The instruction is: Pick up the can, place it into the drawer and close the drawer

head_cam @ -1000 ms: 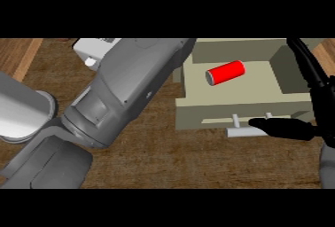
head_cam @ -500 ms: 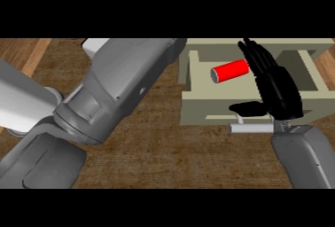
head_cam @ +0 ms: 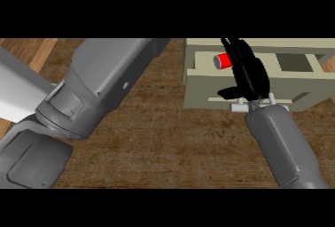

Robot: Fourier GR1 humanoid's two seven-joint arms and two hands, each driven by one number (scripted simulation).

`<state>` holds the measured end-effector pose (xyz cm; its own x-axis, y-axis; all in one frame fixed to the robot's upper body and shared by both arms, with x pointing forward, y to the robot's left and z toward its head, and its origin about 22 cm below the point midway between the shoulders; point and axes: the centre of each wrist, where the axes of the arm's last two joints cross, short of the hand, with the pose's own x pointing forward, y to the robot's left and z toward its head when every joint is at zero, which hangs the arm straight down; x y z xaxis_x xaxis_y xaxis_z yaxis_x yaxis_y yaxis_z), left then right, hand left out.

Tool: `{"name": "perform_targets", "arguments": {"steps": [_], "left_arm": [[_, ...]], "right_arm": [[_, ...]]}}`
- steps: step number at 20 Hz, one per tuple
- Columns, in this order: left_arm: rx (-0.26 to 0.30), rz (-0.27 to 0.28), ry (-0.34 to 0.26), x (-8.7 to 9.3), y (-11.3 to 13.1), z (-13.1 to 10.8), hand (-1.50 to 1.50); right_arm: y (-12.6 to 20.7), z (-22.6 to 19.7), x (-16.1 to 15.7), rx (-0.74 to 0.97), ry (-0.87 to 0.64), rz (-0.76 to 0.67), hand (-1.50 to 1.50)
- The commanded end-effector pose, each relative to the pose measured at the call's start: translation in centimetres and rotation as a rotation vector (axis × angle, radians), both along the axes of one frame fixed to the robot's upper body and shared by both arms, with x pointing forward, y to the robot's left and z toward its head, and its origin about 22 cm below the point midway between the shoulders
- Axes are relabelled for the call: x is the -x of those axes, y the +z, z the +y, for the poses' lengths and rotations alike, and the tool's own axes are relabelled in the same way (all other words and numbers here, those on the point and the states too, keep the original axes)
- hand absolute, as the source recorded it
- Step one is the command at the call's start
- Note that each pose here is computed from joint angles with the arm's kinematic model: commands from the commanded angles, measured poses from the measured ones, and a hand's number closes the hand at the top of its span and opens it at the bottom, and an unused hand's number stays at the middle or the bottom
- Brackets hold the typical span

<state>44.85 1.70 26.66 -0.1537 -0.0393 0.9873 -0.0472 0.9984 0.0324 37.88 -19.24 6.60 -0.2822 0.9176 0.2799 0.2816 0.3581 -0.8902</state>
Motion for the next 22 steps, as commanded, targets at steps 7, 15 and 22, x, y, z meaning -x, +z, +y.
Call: {"name": "perform_targets", "arguments": {"steps": [7, 15, 22], "left_arm": [[0.0, 0.014, 0.009, -0.4, 0.9, 3.4, -1.5], [-0.02, 0.037, 0.01, -0.4, -1.0, 6.6, -1.5], [-0.006, 0.02, -0.015, 0.2, 0.2, 8.2, -1.5]], "right_arm": [[0.0, 1.4, -4.8, 0.037, -0.118, -0.111, -1.5], [2.5, 1.5, -7.2, 0.051, -0.136, -0.165, -1.5], [5.6, 1.0, -8.7, 0.034, -0.173, -0.197, -1.5]]}}
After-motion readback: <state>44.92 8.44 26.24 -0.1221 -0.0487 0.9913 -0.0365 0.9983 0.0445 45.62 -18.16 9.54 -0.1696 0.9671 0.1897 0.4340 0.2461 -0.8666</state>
